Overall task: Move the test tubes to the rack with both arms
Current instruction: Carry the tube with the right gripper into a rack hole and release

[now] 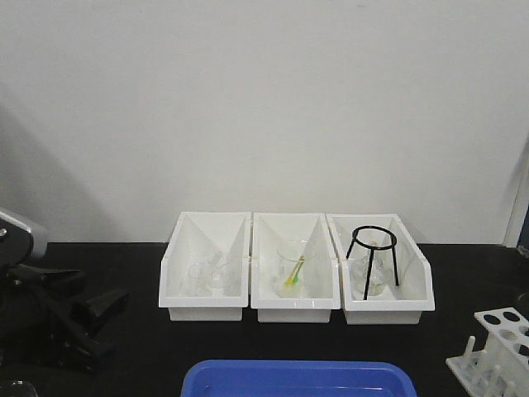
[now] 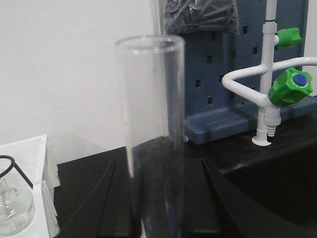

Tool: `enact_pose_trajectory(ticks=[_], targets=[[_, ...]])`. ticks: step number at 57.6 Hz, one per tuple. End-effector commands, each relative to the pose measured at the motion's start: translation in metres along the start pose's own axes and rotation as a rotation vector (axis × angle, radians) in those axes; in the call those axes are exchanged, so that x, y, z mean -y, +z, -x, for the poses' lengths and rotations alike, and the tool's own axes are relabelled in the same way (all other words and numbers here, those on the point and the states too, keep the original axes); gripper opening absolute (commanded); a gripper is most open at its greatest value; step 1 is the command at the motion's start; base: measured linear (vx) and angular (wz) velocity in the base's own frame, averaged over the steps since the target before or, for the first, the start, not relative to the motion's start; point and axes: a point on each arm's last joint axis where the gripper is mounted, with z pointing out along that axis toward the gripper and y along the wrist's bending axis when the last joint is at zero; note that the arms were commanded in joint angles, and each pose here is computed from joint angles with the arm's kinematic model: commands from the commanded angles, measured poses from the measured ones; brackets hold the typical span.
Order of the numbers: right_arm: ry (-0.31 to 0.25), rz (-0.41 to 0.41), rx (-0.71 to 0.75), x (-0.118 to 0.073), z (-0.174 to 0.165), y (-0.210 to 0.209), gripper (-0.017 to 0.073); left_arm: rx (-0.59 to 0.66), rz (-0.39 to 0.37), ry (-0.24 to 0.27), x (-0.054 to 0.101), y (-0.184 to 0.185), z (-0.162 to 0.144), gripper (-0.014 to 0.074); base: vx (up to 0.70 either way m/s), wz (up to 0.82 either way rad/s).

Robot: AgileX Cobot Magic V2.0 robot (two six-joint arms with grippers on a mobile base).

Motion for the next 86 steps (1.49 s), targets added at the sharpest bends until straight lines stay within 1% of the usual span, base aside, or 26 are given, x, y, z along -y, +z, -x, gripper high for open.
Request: enact_pose_trajectory(ticks=[1, 5, 10, 20, 29, 35, 44, 55, 61, 86], targets=[[-0.014, 0.050, 0.171, -0.005, 0.020, 0.002, -0.0006, 0.147, 0.014, -0.010, -0.001, -0.009, 0.021, 0.0445, 0.00, 0.00], [-0.015, 0.100, 0.179, -0.009, 0.016, 0.006, -0.0006, 0.154, 0.014, -0.010, -0.002, -0.009, 0.021, 0.0445, 0.00, 0.00], [-0.003, 0.136, 0.197, -0.012, 0.011, 0.011, -0.0006, 0.160, 0.015, -0.010, -0.002, -0.009, 0.022, 0.0445, 0.00, 0.00], [-0.032, 0.179, 0.181, -0.015, 0.001, 0.019, -0.0006, 0.160, 0.015, -0.010, -0.002, -0.009, 0.022, 0.0445, 0.00, 0.00], [-0.027, 0.187, 0.180, -0.015, -0.009, 0.026, -0.0006, 0.159, 0.015, -0.010, -0.002, -0.009, 0.022, 0.0445, 0.00, 0.00], [-0.024, 0.185, 0.153, -0.014, -0.017, 0.030, -0.0006, 0.158, 0.015, -0.010, -0.002, -0.009, 0.022, 0.0445, 0.00, 0.00], [-0.020, 0.194, 0.173, -0.015, -0.020, 0.037, -0.0006, 0.156, 0.015, -0.010, -0.002, -0.009, 0.022, 0.0445, 0.00, 0.00], [-0.048, 0.228, 0.148, -0.018, -0.024, 0.046, -0.0004, 0.154, 0.014, -0.010, -0.002, -0.009, 0.021, 0.0445, 0.00, 0.00], [-0.036, 0.229, 0.136, -0.018, -0.029, 0.048, -0.0004, 0.154, 0.014, -0.010, -0.002, -0.009, 0.021, 0.0445, 0.00, 0.00], [-0.028, 0.226, 0.065, -0.016, -0.051, 0.057, -0.0004, 0.154, 0.014, -0.010, -0.002, -0.009, 0.021, 0.0445, 0.00, 0.00]])
